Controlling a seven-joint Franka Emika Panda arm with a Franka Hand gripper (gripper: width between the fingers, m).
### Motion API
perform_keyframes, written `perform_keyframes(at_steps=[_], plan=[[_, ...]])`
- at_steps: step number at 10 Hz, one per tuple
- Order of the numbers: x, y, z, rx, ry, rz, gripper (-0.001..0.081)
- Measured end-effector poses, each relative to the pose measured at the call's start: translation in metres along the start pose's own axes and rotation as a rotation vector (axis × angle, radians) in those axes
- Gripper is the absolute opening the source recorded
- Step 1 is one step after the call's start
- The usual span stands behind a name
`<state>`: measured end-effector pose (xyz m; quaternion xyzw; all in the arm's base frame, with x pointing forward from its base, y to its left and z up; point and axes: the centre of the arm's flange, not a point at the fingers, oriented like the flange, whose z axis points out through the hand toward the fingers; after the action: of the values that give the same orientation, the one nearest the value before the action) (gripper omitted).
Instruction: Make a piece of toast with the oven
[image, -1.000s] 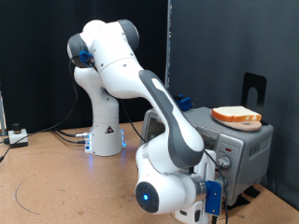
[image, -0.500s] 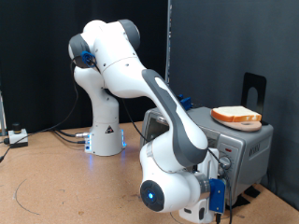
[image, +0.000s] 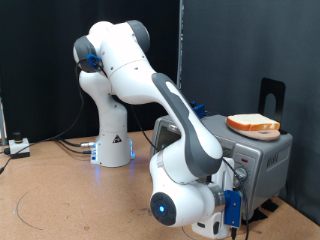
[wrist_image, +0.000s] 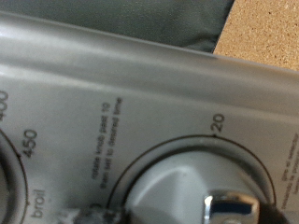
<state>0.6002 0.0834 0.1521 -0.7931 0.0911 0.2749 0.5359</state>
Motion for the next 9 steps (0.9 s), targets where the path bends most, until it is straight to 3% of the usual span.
perform_keyframes(at_steps=[4,5,6,7,8,9], plan=[[0.001,0.003,0.001,0.001,-0.004,0.006,0.0259],[0.001,0.006,0.001,0.002,-0.005,0.011,0.0396],[0.002,0.009,0.0,0.002,-0.005,0.016,0.0396],[0.002,0.011,0.0,0.003,-0.004,0.019,0.0579],[0.002,0.013,0.0,0.004,-0.004,0.022,0.0711],[0.003,0.015,0.0,0.006,-0.005,0.024,0.0711]])
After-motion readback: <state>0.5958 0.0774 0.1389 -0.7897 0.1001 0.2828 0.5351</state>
